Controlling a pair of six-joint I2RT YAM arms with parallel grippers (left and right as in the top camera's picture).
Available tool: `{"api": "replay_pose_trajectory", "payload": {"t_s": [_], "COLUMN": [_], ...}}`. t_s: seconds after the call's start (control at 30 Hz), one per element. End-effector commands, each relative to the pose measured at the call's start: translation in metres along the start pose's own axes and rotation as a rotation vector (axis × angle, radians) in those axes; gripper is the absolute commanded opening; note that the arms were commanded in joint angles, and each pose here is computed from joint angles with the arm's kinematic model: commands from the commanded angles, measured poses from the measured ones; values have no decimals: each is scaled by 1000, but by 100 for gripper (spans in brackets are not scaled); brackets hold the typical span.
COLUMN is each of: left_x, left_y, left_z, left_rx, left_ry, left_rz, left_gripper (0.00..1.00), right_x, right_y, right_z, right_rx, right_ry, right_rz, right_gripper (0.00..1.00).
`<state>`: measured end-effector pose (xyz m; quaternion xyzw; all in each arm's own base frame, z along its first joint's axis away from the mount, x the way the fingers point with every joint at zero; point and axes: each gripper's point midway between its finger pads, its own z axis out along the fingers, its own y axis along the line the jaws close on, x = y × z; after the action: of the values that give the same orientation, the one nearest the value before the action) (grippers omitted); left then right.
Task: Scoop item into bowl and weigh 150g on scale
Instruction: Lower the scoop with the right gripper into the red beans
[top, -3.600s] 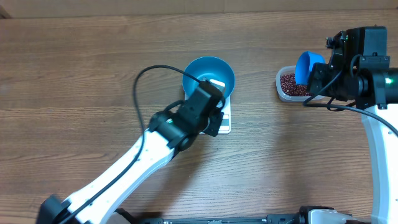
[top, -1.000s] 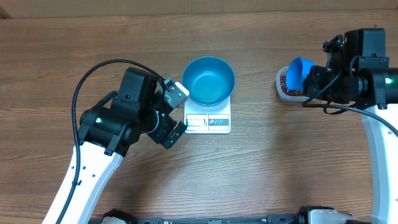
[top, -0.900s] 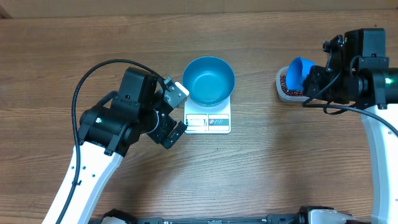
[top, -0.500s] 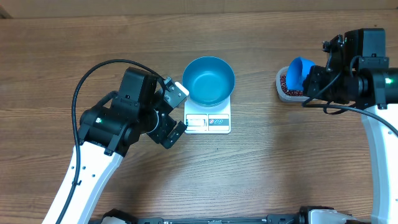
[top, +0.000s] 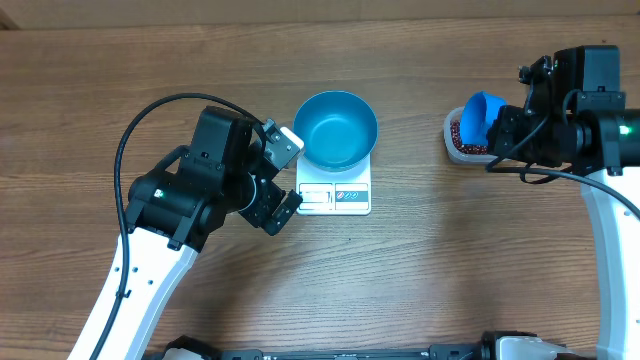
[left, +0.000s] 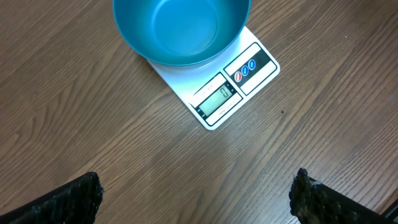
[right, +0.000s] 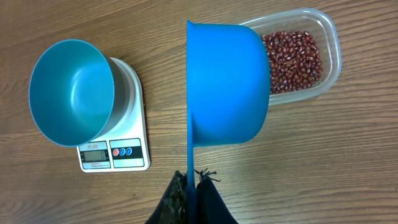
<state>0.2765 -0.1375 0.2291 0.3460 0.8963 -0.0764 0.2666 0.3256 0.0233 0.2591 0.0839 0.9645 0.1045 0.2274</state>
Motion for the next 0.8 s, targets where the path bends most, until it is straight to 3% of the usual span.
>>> {"api": "replay_pose_trajectory", "payload": {"t_s": [0.0,0.37,0.57,0.77], "left_x": [-8,-6,-6,-6], "left_y": [-2,-1,-1,-1], "left_z": [-8,-8,-8,-8], "left_rx": [10,4,4,4], "left_ry": [-33,-21,-21,-21], "left_rz": [-9,-10,-10,-10], "left_gripper": [100,100,100,100], "right_x": [-7,-19,-24,-44], "right_y": [3,-47,-56,-47], "right_z": [-10,-11,21,41], "right_rx": [-10,289,337,422], "right_ry": [-39,-69,1,-47], "right_rz": [-29,-149,-186,-255], "right_gripper": [4,4,4,4]}}
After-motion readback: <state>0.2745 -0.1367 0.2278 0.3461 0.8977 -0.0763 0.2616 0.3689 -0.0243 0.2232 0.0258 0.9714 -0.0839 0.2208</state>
